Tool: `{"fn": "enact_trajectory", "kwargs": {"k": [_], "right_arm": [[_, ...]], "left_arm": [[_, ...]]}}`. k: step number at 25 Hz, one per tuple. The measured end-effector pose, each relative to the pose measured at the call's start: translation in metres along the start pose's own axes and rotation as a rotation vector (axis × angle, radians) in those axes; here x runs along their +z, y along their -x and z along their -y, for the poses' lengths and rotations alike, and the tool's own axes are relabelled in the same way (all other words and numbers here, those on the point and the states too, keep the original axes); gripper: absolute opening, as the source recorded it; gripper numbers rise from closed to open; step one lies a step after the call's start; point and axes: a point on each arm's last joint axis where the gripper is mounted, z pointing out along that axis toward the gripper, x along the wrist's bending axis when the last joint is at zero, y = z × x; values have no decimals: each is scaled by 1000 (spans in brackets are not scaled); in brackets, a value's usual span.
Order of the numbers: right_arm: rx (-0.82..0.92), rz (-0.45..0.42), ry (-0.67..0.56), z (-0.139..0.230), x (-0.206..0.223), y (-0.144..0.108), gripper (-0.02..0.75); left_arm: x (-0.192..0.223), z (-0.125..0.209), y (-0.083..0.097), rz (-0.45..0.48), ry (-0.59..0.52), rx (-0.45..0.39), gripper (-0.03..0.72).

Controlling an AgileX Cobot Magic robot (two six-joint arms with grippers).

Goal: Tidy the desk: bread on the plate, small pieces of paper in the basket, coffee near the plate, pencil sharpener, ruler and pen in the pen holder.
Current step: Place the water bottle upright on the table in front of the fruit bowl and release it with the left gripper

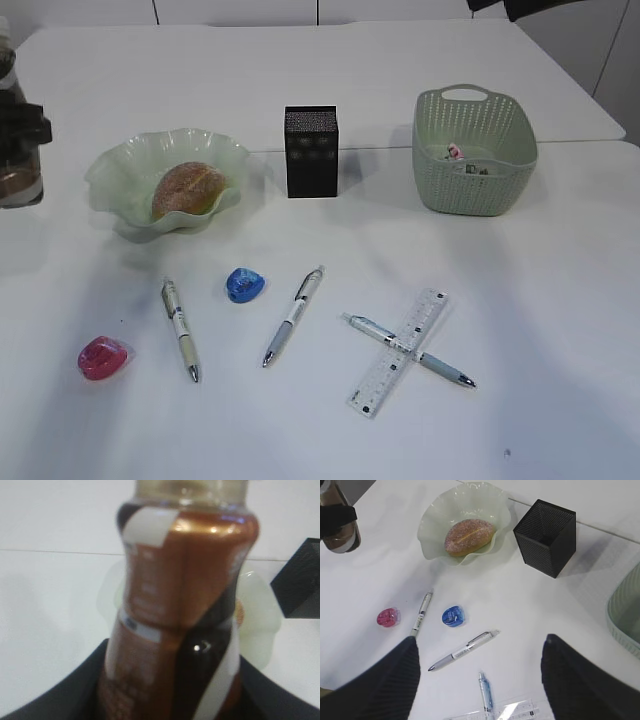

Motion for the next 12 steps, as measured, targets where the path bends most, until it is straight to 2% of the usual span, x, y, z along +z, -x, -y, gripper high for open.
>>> {"fn": "enact_trajectory", "kwargs": {"k": [5, 9, 12], "right_arm": [[4, -2, 1, 0, 0, 0, 587], [4, -2, 1, 0, 0, 0, 587], [4, -2, 1, 0, 0, 0, 586]], "left_arm": [[0, 13, -13, -137, 30, 79, 384], [0, 20, -6, -159, 49, 179, 384], [-1, 23, 0, -169, 74, 198, 384]]}}
